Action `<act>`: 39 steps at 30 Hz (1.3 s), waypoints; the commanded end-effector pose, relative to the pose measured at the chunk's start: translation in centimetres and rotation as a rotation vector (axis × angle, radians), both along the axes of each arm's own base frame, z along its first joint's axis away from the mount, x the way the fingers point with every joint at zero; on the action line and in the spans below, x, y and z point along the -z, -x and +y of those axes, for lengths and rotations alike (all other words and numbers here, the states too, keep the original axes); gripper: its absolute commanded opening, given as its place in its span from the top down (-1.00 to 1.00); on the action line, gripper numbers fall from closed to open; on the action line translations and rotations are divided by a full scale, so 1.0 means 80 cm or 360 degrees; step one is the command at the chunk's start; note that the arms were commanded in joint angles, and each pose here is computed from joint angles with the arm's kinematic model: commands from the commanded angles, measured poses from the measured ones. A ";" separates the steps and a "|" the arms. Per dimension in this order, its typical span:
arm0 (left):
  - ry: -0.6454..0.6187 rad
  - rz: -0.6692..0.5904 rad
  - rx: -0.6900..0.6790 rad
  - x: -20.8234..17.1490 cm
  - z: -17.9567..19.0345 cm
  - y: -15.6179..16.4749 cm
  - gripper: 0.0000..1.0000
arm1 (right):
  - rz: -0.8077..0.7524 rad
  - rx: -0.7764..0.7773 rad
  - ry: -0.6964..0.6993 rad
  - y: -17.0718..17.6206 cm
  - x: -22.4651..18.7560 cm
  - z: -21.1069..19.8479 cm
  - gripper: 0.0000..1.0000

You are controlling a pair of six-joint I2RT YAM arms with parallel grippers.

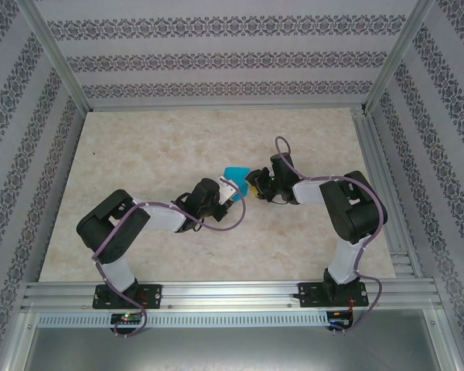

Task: Fold a paper plane with a square sheet of paper (pick it up from the middle)
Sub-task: Fourth fold the wing at the center of the table.

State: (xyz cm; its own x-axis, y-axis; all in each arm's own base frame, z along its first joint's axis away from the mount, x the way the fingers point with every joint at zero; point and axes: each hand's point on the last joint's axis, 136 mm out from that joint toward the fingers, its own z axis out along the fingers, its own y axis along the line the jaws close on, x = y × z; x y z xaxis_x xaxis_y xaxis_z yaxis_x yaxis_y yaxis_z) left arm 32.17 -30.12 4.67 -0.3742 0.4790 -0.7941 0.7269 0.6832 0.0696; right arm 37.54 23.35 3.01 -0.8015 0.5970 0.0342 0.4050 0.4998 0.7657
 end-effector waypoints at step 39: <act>0.0167 0.0010 0.0161 -0.023 -0.031 0.013 -0.05 | -0.0199 0.0246 0.0169 -0.026 -0.041 -0.050 1.00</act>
State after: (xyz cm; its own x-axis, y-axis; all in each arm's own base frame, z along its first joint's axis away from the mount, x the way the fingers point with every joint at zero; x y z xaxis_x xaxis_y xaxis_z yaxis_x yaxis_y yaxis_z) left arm 31.00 -31.02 4.66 -0.3712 0.4725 -0.7993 0.7721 0.6353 0.0170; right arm 39.36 20.66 5.25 -0.7650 0.6385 -0.0837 0.3596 0.5313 0.7671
